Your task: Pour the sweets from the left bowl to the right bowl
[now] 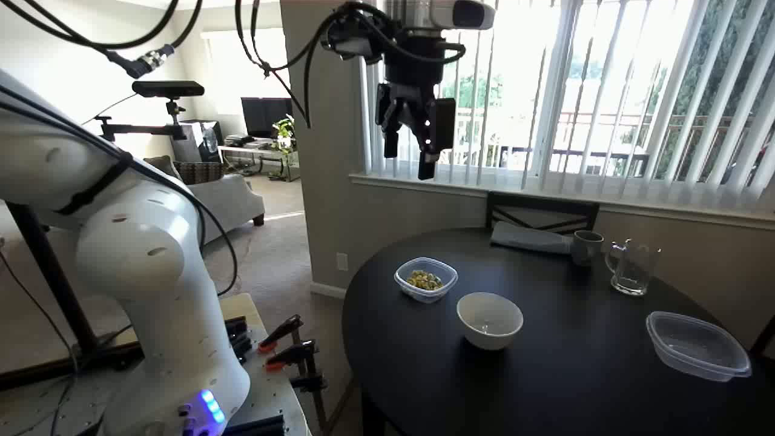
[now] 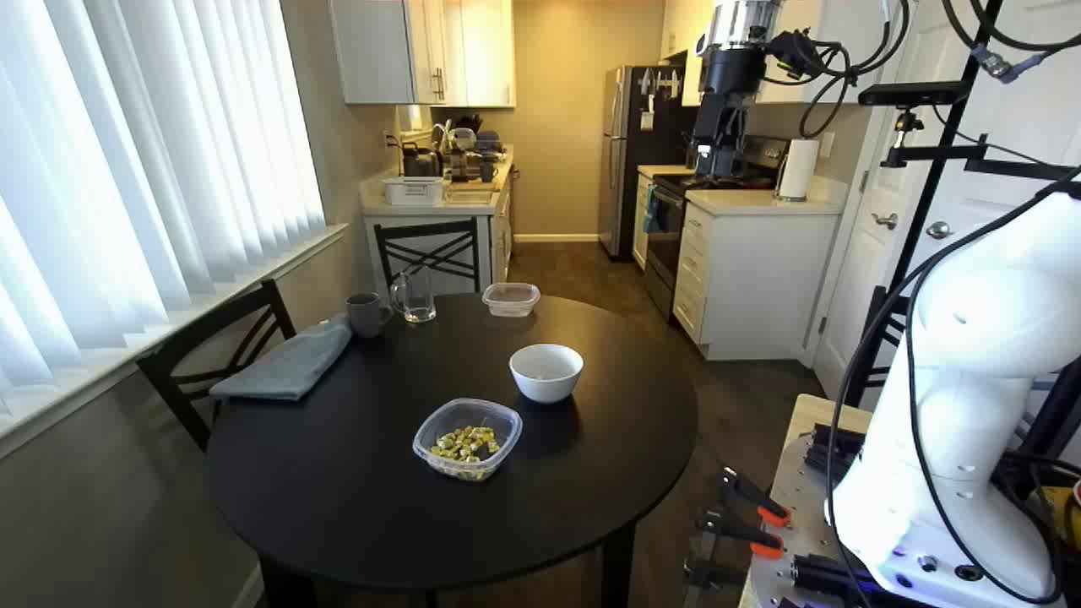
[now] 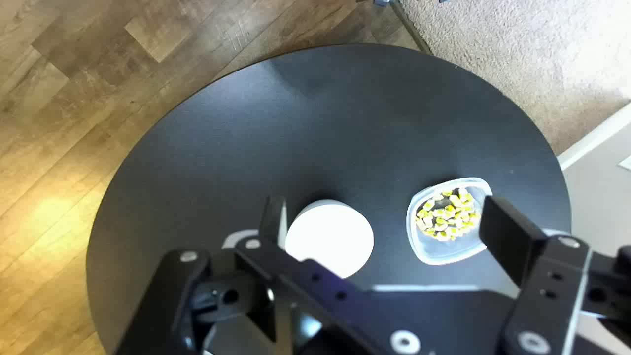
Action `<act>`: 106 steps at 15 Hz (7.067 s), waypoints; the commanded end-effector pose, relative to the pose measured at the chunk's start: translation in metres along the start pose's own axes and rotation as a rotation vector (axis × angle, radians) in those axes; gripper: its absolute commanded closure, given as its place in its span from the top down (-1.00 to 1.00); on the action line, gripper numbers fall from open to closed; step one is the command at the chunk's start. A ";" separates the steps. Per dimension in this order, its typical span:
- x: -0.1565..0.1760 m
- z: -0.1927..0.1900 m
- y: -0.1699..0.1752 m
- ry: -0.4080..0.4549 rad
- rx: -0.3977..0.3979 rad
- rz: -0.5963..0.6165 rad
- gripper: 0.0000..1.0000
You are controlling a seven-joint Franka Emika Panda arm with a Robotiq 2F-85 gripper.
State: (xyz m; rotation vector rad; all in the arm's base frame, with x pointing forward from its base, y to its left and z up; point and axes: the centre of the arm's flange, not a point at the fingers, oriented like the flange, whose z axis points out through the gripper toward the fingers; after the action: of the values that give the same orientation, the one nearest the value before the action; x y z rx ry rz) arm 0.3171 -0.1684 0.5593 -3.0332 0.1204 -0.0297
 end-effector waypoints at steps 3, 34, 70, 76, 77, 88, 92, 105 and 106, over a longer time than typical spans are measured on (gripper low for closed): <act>0.000 0.000 0.000 0.000 0.000 0.000 1.00; 0.183 0.228 -0.218 0.151 -0.202 -0.156 1.00; 0.314 0.437 -0.154 -0.038 -0.052 -0.133 1.00; 0.273 0.420 -0.178 -0.083 -0.013 -0.186 1.00; 0.267 0.419 -0.183 -0.092 -0.011 -0.192 1.00; 0.263 0.431 -0.196 -0.054 0.045 -0.034 1.00; 0.271 0.448 -0.181 -0.035 0.048 0.037 1.00; 0.251 0.465 -0.174 -0.042 0.047 0.088 -0.43; 0.250 0.463 -0.174 -0.037 0.050 0.089 -0.57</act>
State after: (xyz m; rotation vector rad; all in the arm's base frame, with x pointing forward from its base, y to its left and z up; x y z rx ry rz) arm 0.6045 0.0290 0.1112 -2.9946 0.1985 0.0670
